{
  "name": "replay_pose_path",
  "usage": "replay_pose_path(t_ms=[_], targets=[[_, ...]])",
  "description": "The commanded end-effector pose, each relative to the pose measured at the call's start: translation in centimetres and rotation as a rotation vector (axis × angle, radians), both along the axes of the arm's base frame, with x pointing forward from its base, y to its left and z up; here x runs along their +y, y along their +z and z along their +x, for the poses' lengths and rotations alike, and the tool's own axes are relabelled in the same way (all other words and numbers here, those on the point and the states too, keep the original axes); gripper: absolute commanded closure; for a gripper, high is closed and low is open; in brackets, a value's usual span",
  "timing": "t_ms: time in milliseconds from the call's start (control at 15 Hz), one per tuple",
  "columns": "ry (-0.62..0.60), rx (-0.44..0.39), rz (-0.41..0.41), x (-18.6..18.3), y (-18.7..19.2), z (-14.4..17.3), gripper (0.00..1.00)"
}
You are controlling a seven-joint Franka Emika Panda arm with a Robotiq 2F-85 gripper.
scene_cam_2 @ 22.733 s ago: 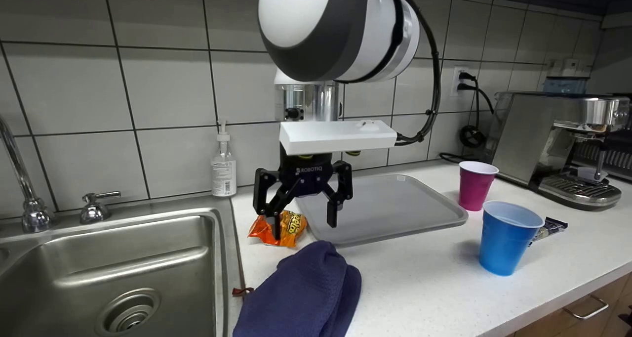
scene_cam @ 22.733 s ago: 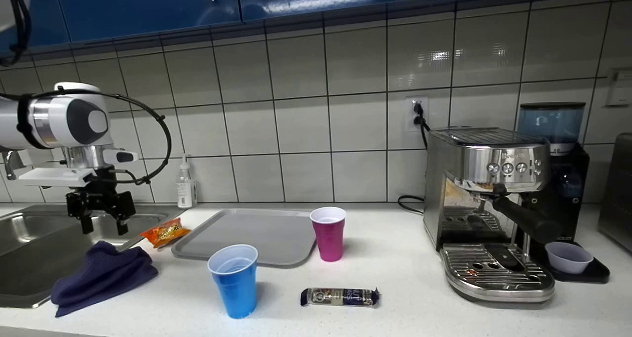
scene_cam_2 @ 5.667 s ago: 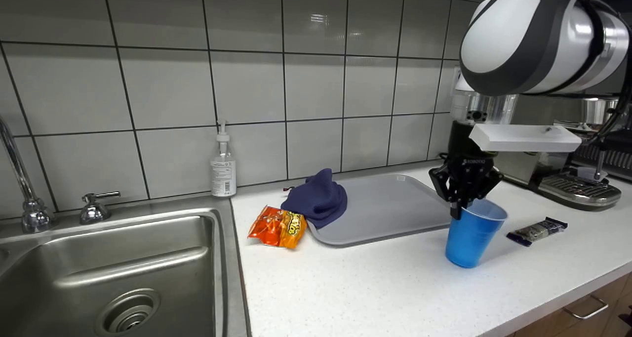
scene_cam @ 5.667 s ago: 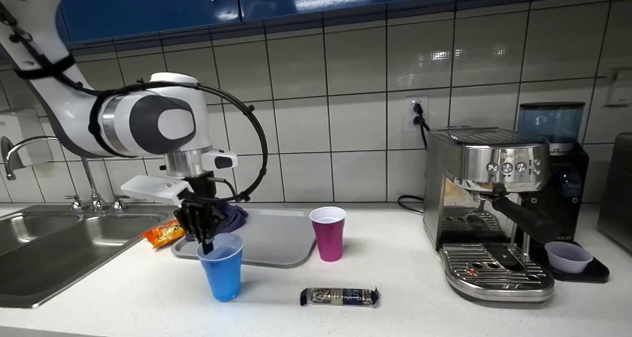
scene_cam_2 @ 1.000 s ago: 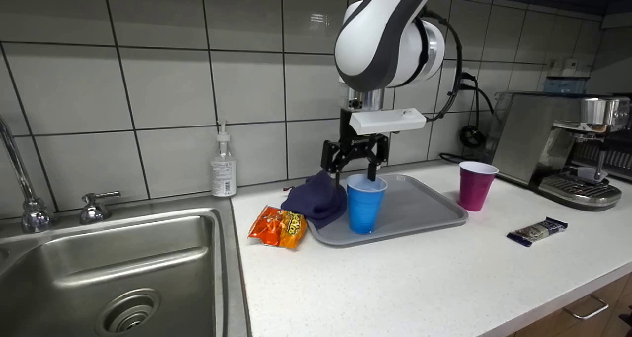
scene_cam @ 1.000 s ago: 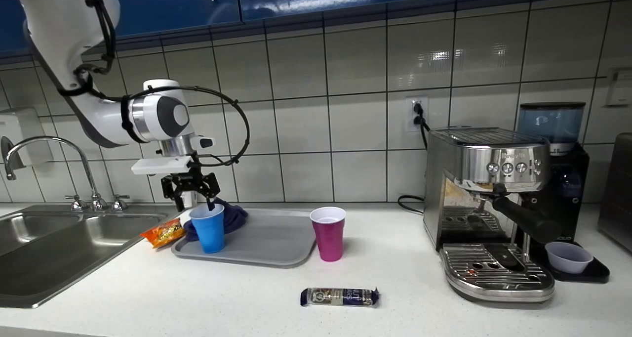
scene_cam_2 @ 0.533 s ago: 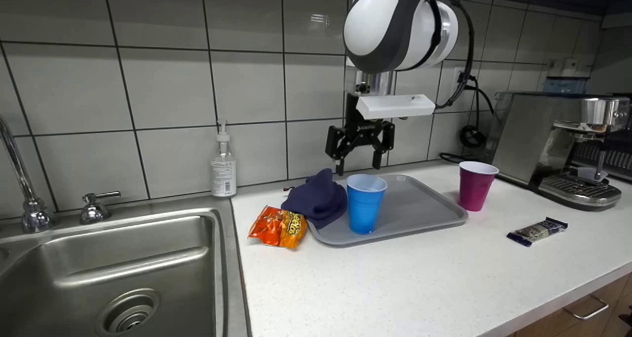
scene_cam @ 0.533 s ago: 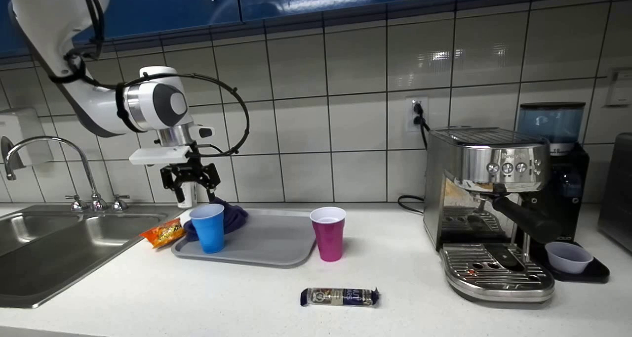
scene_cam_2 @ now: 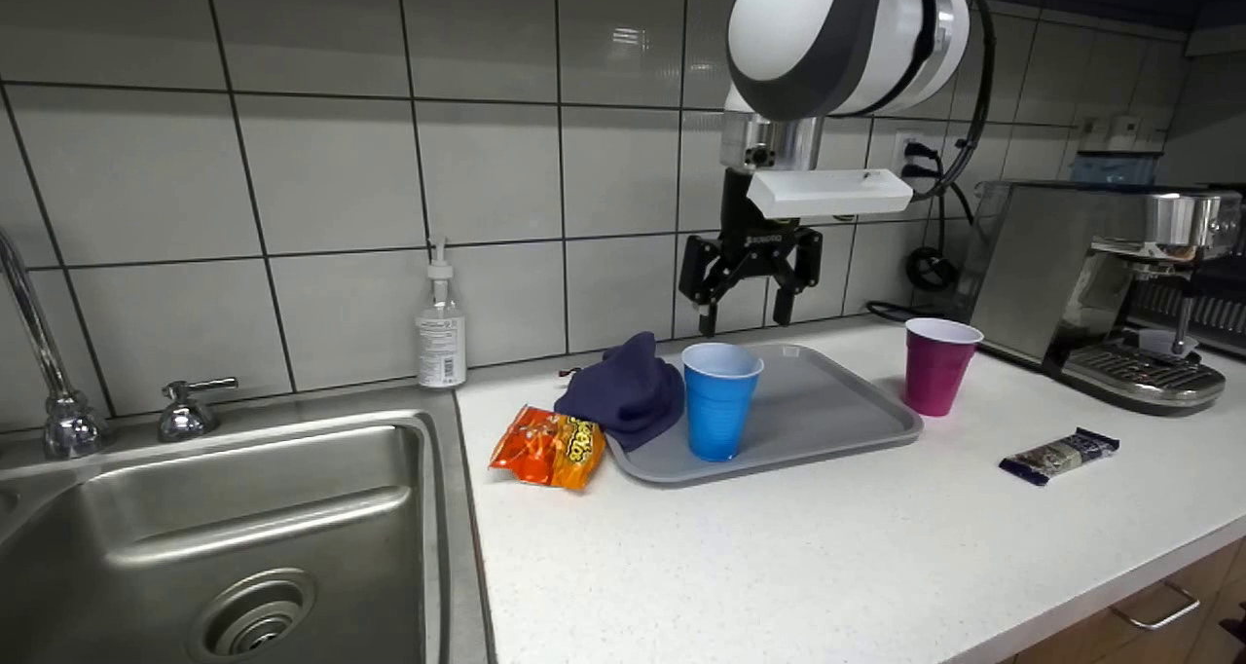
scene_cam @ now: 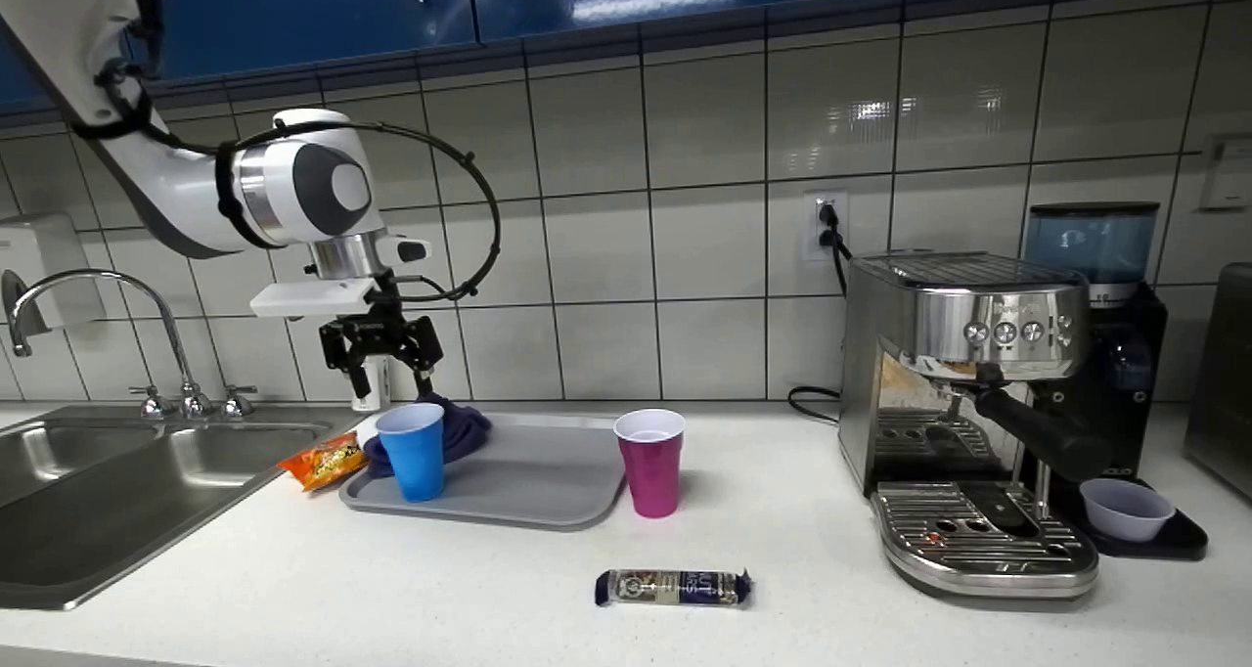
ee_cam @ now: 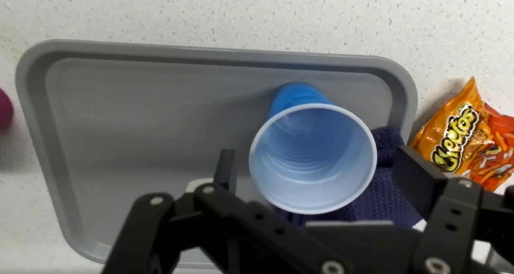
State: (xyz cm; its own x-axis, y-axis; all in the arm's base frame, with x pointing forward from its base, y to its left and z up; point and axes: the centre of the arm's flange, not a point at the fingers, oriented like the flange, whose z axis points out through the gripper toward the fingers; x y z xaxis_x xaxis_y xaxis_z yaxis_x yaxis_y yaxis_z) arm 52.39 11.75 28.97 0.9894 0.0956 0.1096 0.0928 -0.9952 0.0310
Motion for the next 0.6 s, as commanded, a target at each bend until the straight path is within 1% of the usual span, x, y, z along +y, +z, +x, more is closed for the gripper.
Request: replay_pose_path(t_ms=[0, 533], targets=[[-0.047, 0.011, 0.007, -2.0, 0.9, -2.7, 0.00], [-0.177, 0.064, 0.034, -6.5, -0.6, -4.9, 0.00]])
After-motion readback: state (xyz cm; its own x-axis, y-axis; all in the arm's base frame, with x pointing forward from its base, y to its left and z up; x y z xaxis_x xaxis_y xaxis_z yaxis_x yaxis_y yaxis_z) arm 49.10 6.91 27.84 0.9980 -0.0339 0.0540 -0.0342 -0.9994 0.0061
